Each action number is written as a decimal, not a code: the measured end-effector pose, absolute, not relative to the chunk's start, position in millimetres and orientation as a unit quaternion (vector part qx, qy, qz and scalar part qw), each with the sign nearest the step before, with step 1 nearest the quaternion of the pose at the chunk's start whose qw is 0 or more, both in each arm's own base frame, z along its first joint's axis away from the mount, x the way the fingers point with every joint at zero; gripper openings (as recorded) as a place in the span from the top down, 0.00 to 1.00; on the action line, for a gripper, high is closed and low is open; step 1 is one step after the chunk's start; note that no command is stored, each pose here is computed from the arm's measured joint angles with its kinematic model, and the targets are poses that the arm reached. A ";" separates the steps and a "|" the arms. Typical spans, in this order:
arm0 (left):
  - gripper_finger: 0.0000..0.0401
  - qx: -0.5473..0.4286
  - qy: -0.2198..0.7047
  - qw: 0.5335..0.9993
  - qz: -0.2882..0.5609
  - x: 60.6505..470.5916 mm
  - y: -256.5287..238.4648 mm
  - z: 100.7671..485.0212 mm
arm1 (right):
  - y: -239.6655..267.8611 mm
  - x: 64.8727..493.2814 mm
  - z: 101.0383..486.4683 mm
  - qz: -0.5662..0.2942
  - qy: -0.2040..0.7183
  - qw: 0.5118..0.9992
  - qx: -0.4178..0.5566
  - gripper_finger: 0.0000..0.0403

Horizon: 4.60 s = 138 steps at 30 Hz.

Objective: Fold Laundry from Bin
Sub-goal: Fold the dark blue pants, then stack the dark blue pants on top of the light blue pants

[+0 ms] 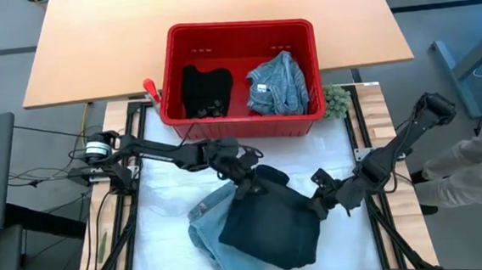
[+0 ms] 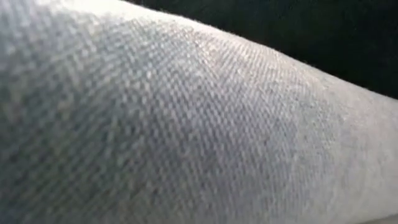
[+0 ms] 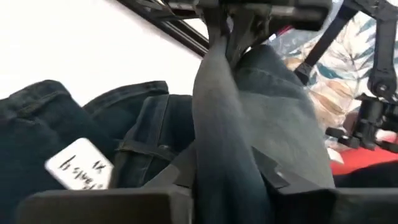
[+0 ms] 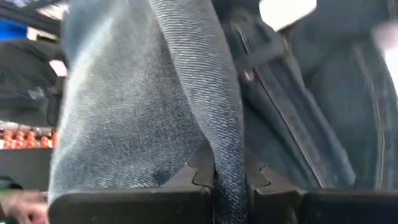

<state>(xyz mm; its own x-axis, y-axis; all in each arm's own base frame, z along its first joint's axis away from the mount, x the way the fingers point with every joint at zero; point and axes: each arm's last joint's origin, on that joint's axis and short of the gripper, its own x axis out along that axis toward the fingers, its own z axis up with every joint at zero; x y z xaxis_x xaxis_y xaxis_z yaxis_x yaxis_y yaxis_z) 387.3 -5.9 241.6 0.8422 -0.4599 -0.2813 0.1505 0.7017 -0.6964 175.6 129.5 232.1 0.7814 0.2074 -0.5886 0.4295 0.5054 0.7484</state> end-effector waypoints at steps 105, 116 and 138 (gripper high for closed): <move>0.68 -0.225 0.341 0.910 -0.071 387.3 -93.4 183.5 | 38.4 257.0 136.0 -0.061 0.463 0.848 0.250 0.10; 0.68 -0.215 0.338 0.915 -0.043 384.9 -85.8 189.1 | 52.2 257.5 111.6 -0.074 0.507 0.830 0.220 0.65; 0.68 -0.315 0.107 0.943 0.002 285.4 -43.2 279.8 | 42.7 169.3 262.7 -0.062 0.218 0.902 0.367 0.84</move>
